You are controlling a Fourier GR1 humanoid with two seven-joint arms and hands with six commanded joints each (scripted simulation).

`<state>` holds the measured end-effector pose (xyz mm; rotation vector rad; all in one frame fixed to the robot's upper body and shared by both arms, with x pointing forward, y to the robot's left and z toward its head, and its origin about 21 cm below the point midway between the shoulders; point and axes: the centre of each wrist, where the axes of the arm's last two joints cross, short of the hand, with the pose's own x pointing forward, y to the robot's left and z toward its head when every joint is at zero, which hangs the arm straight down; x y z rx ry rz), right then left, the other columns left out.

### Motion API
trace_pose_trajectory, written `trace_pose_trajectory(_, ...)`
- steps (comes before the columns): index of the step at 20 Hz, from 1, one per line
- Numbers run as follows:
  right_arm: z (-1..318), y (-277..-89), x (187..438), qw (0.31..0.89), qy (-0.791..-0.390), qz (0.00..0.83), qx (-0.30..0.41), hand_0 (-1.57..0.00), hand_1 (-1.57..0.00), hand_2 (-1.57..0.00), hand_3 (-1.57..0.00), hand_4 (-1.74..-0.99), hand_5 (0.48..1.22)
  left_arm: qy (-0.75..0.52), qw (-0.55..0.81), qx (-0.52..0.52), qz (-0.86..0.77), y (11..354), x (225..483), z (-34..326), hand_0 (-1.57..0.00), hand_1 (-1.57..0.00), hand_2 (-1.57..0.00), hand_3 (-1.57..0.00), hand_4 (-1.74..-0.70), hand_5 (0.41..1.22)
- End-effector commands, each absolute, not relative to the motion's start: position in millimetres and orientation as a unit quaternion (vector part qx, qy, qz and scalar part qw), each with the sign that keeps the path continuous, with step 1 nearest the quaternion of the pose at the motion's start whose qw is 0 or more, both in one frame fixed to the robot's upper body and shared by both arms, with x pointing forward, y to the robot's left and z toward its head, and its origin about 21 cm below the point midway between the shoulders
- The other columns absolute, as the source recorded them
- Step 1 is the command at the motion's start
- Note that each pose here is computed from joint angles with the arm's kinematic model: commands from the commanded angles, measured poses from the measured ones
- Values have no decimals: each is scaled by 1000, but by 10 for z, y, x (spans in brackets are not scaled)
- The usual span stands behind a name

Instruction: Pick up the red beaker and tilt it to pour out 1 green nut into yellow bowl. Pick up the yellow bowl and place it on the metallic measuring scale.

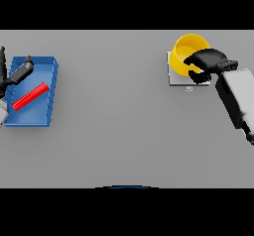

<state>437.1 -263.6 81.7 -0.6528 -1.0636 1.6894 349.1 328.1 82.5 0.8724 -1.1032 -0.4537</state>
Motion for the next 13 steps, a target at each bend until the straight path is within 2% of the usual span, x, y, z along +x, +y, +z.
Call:
trace_pose_trajectory(1,795,-2660,4354,491,-443,704,-261,-324,-288,-381,-506,-1560,909,-503,737,402,-205,3301,3491,842,1,1,1,1,-724,662)
trace_pose_trajectory(3,823,-2591,4371,486,-447,703,-263,-207,-184,-244,-429,-1552,876,-497,741,401,-207,3286,3530,852,1,1,1,1,-722,664)
trace_pose_trajectory(6,796,-2681,4366,489,-457,697,-258,-105,-94,-124,-328,-1537,822,-498,741,402,-204,3318,3542,834,1,1,1,1,-725,664)
trace_pose_trajectory(13,761,-2733,4374,514,-434,691,-264,-21,-19,-25,-146,-1478,738,-497,739,405,-207,3315,3560,837,1,1,1,1,-726,665)
